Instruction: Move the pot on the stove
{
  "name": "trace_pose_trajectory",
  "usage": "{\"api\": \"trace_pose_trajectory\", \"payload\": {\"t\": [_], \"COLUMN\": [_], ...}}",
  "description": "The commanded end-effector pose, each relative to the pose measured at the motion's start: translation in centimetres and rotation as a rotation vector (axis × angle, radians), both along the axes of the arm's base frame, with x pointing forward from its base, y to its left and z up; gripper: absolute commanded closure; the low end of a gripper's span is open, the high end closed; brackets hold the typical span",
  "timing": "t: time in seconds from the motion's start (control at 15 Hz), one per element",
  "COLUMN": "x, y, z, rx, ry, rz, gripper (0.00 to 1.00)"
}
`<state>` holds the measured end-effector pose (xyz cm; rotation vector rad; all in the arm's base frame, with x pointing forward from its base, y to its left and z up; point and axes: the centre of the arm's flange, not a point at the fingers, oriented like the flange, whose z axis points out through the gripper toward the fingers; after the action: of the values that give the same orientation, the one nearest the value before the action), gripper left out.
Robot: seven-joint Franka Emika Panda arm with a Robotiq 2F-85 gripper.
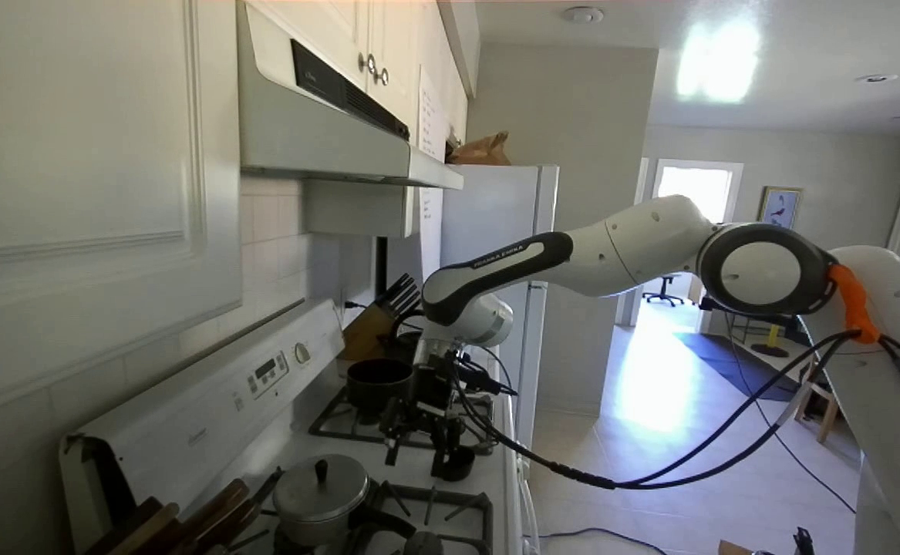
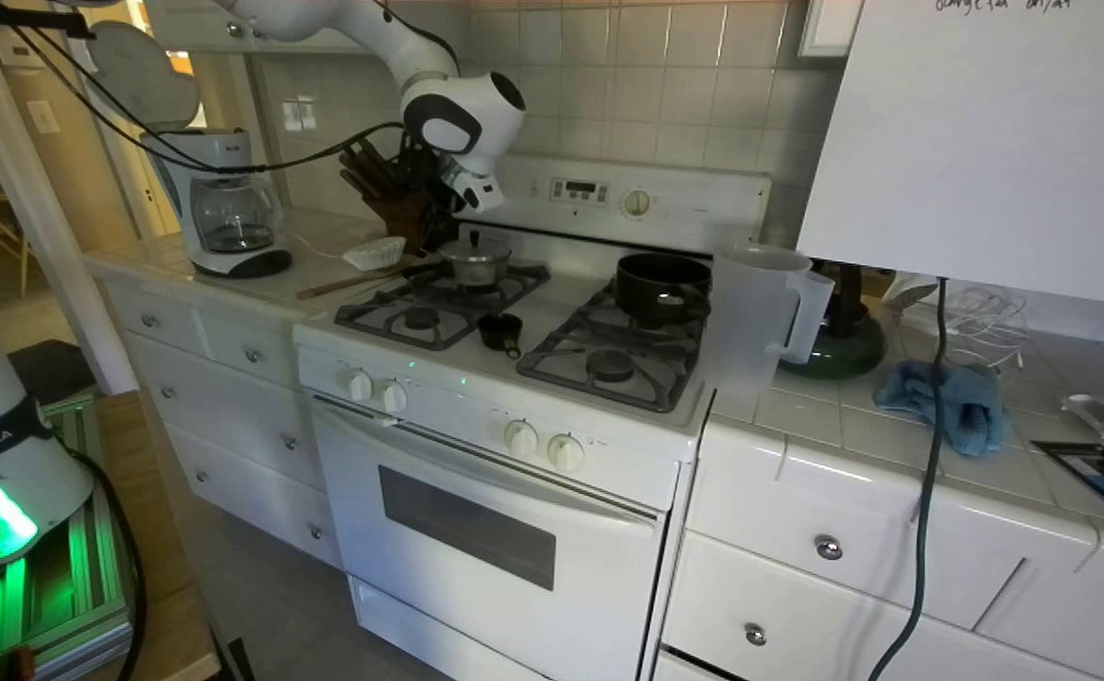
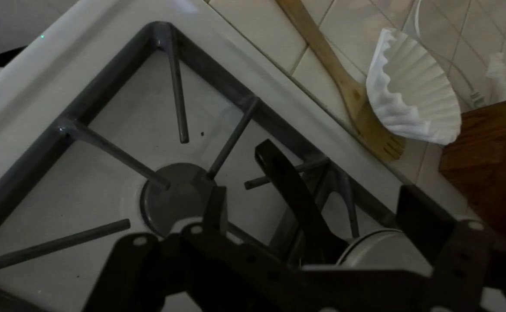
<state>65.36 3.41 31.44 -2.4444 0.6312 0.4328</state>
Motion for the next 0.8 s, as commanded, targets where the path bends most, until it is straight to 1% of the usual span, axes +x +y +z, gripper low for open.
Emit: {"api": "trace_pose_trajectory", "payload": {"t": [0.0, 0.2, 0.27, 0.33, 0.53, 0.6, 0.73], "x": [-1.3, -2.8, -3.4, -2.1, -2.3, -2.6, -3.1], "y": [-3.7, -5.7, -5.9, -5.7, -6.1, -6.1, -5.6], "z": [-3.0, -5.7, -5.6, -5.1, -5.6, -5.0, -5.3], "rx": [0.069, 0.097, 0.106, 0.059, 0.058, 0.076, 0.080], "ry": [-0.057, -0.081, -0.049, -0.055, -0.049, -0.086, -0.172], "rz": [0.063, 0.120, 0.102, 0.104, 0.102, 0.101, 0.040], "gripper": [0.00, 0.00, 0.00, 0.00, 0.00, 0.00, 0.00]}}
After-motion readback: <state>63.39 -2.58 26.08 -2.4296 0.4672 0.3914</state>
